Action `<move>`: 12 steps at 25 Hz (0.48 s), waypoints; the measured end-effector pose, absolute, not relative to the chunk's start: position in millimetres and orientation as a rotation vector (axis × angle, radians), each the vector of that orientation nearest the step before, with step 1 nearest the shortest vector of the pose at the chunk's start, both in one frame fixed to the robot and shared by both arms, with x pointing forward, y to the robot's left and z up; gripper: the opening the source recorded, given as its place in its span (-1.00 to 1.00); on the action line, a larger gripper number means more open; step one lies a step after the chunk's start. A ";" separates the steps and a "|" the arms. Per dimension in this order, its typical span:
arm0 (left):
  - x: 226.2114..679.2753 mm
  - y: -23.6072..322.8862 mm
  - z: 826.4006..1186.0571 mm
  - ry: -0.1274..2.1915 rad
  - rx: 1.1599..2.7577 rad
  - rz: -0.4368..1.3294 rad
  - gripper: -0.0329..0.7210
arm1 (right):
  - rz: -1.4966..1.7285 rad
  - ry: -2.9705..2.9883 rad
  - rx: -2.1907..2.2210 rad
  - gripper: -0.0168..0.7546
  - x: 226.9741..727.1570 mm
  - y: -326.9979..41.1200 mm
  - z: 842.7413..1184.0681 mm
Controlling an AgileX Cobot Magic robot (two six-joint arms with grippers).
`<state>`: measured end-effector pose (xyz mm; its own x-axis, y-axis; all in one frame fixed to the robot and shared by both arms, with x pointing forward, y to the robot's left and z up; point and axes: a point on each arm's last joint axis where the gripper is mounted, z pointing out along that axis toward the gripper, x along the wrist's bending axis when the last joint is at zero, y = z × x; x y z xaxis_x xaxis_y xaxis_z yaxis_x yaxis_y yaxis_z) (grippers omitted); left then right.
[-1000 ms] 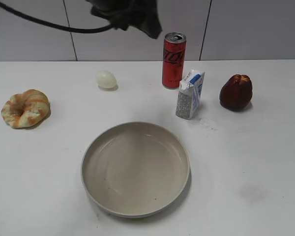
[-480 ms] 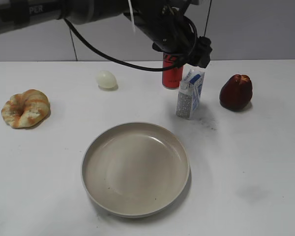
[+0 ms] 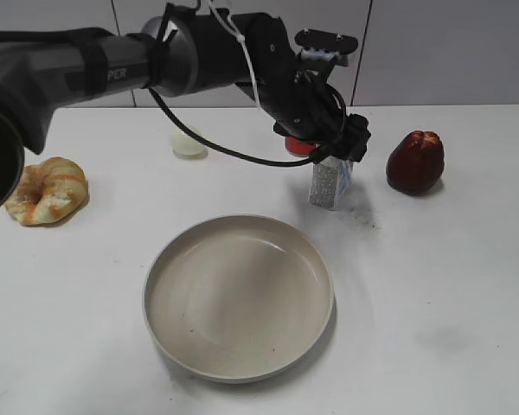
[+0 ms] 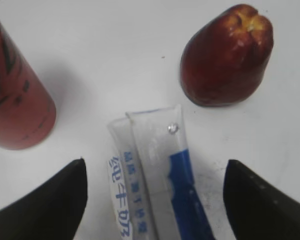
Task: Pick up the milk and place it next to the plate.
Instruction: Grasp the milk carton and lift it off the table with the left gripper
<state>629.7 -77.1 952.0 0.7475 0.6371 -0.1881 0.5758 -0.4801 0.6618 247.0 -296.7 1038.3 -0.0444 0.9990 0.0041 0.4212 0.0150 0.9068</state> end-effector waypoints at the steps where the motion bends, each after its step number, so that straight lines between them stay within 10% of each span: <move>1: 630.3 -77.4 948.1 0.910 2.209 0.106 0.78 | 1.000 1.561 1.497 0.25 247.0 -296.7 1038.3; 12: 632.5 -79.5 923.2 0.943 2.230 0.096 0.09 | 1.000 1.561 1.497 0.25 247.0 -296.7 1038.3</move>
<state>632.5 -79.5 923.2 0.7320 0.6537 -0.1923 0.6015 -0.4874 0.6330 247.0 -296.7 1038.3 -0.0444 0.9990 0.0041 0.4212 0.0150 0.9068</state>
